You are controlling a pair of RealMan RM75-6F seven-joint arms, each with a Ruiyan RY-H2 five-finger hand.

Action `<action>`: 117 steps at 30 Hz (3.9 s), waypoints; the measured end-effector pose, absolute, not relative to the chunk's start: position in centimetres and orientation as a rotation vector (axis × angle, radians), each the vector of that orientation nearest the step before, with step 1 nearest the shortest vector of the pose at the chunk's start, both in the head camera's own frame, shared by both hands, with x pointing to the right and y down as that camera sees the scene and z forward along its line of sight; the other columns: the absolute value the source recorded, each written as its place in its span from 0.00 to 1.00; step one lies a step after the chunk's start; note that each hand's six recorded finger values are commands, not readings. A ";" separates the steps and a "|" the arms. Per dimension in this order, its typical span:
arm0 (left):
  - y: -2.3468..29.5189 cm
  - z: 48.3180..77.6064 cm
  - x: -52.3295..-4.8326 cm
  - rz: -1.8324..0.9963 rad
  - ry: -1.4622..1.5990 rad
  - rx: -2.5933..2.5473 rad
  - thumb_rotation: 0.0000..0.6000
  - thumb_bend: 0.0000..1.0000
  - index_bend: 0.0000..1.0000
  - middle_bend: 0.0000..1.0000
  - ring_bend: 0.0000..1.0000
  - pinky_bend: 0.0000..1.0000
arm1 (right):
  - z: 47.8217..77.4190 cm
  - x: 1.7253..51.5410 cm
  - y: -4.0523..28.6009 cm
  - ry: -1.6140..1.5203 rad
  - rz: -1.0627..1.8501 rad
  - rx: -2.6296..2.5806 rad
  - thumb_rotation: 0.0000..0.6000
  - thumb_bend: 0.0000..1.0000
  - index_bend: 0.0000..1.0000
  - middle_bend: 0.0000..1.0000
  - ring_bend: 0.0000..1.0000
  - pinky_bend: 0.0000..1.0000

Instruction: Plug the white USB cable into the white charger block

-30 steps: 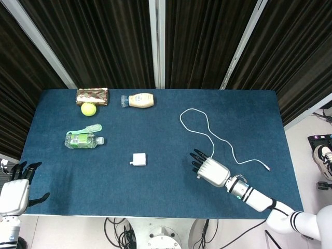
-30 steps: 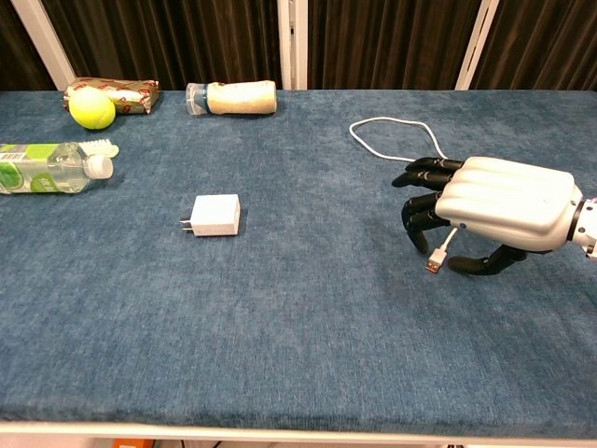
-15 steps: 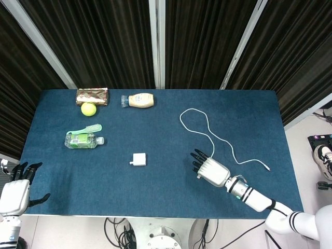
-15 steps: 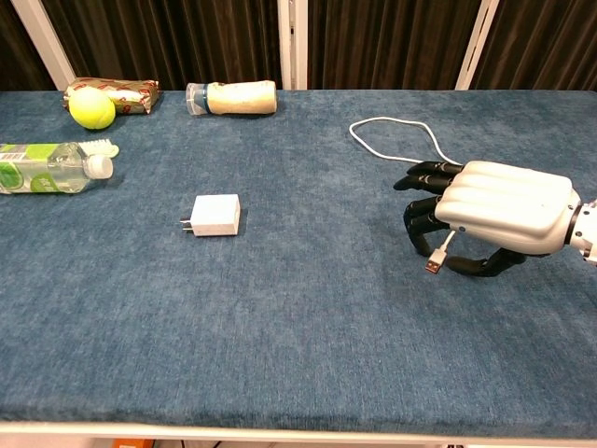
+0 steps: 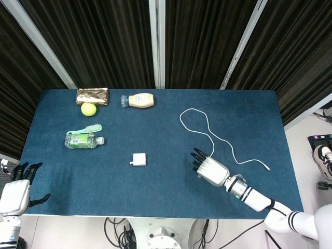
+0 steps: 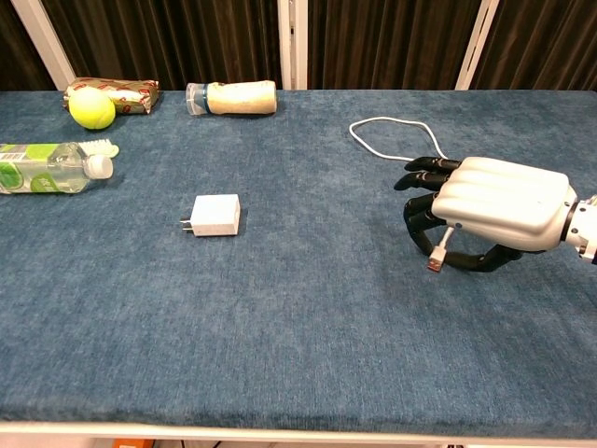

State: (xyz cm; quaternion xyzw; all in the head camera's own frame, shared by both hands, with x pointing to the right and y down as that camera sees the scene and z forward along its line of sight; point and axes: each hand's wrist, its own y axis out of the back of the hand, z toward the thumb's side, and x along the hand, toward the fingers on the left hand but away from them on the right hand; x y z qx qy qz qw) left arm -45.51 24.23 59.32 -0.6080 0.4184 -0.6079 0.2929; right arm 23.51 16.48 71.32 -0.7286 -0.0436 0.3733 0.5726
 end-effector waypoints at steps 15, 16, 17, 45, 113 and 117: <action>22.7 59.2 -44.3 -1.580 1.025 -1.638 1.00 0.11 0.12 0.14 0.03 0.00 | 69.4 24.0 14.8 -0.196 0.899 -1.711 1.00 0.44 0.64 0.52 0.27 0.05; 22.3 59.2 -44.0 -1.568 1.006 -1.644 1.00 0.11 0.12 0.14 0.03 0.00 | 69.2 24.2 14.6 -0.206 0.905 -1.710 1.00 0.44 0.65 0.53 0.28 0.05; 21.9 59.2 -43.7 -1.558 0.990 -1.650 1.00 0.11 0.12 0.14 0.03 0.00 | 69.0 24.3 14.4 -0.214 0.909 -1.709 1.00 0.44 0.65 0.53 0.28 0.05; 12.0 69.1 -23.0 -1.279 0.467 -2.044 1.00 0.17 0.18 0.16 0.06 0.00 | 62.5 28.7 8.9 -0.578 1.022 -1.671 1.00 0.44 0.65 0.53 0.28 0.06; 10.0 71.1 -15.6 -1.386 0.581 -2.076 0.93 0.22 0.54 0.51 0.35 0.08 | 64.8 26.1 10.4 -0.664 1.069 -1.829 1.00 0.47 0.66 0.53 0.28 0.06; 9.2 70.0 -15.3 -1.420 0.640 -2.052 0.89 0.22 0.54 0.52 0.37 0.08 | 65.5 23.8 10.3 -0.688 1.097 -1.872 1.00 0.47 0.66 0.53 0.29 0.06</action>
